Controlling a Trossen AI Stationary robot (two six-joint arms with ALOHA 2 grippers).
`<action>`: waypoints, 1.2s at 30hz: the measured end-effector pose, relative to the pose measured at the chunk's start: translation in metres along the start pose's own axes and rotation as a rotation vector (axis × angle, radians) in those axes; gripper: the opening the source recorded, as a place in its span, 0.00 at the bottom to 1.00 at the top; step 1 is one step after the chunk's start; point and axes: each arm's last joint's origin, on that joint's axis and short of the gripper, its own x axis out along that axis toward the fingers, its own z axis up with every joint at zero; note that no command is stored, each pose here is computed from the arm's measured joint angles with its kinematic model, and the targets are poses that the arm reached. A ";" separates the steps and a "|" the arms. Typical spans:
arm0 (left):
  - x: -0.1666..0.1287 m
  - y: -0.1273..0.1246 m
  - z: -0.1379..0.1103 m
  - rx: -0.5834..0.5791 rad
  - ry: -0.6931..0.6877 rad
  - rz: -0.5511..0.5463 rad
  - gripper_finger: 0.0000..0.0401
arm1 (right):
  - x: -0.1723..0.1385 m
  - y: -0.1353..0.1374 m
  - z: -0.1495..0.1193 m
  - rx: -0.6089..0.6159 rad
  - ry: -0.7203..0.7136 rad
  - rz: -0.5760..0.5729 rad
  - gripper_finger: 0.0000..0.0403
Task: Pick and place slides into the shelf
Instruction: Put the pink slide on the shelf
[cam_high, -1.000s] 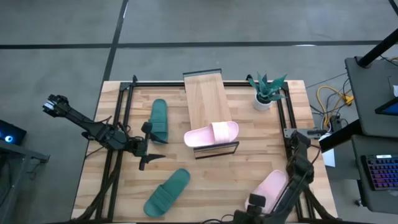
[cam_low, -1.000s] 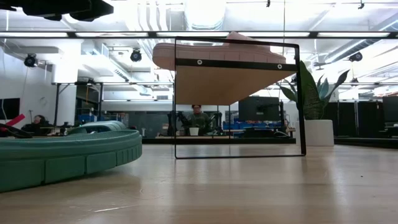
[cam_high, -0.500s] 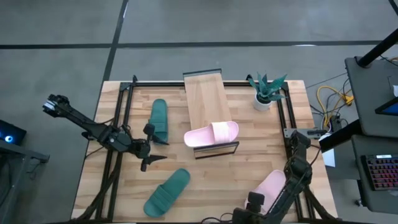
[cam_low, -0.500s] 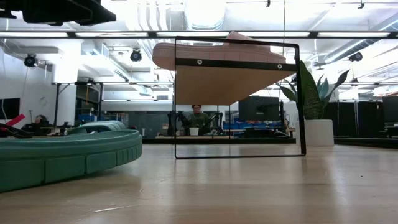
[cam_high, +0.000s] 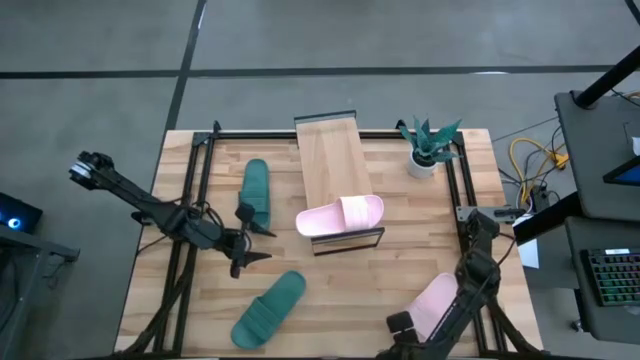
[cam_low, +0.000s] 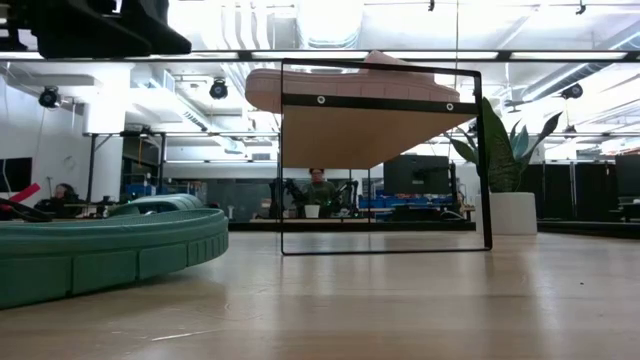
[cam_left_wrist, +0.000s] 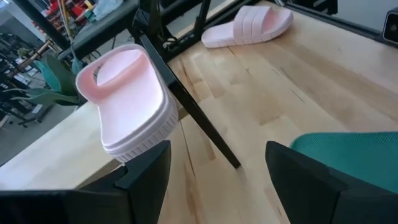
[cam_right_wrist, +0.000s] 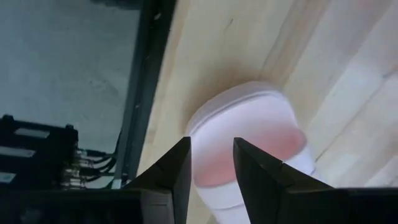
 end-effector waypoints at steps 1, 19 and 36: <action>0.001 0.000 0.000 0.001 0.003 -0.001 0.62 | 0.000 -0.002 0.002 0.024 -0.001 -0.001 0.27; 0.003 -0.002 -0.001 0.006 0.012 -0.004 0.62 | 0.017 -0.049 0.025 -0.121 0.039 -0.098 0.52; 0.003 -0.002 -0.001 0.005 0.014 -0.005 0.62 | 0.023 -0.059 0.019 -0.422 0.103 -0.080 0.48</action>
